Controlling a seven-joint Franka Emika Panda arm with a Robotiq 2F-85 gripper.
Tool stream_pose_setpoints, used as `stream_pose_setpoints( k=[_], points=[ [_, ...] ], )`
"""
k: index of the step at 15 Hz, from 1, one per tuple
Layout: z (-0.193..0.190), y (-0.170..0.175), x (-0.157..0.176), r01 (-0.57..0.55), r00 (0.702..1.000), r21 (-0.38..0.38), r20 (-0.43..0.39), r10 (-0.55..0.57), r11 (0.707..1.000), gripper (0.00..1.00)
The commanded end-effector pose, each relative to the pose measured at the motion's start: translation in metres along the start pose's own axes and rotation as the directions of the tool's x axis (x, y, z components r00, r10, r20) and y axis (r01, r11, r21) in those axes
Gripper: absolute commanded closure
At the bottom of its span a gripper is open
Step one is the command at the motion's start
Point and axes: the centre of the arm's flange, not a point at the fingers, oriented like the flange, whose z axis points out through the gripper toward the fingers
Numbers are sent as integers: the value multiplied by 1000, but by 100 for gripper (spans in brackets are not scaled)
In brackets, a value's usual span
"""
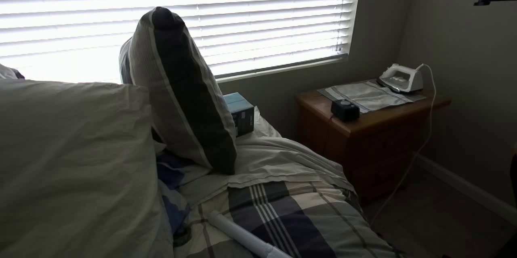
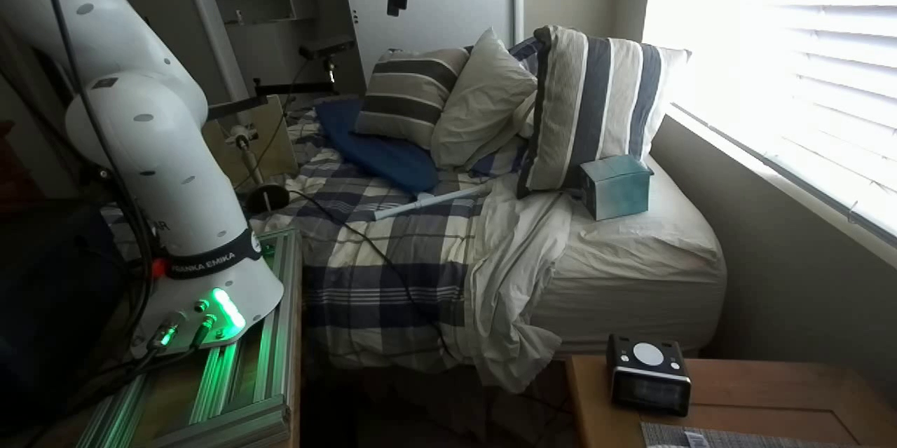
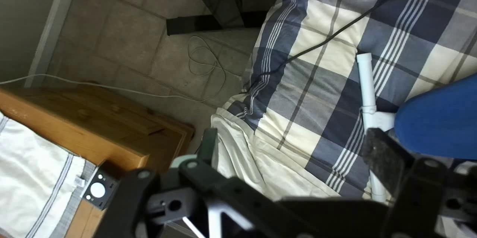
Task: Pick up the blue tissue box and place it right side up on the bedside table
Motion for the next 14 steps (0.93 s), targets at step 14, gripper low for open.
stream_pose_setpoints(
  k=[14],
  points=[
    [31,100,264,-420,885,259,-95,456,870,0]
  ],
)
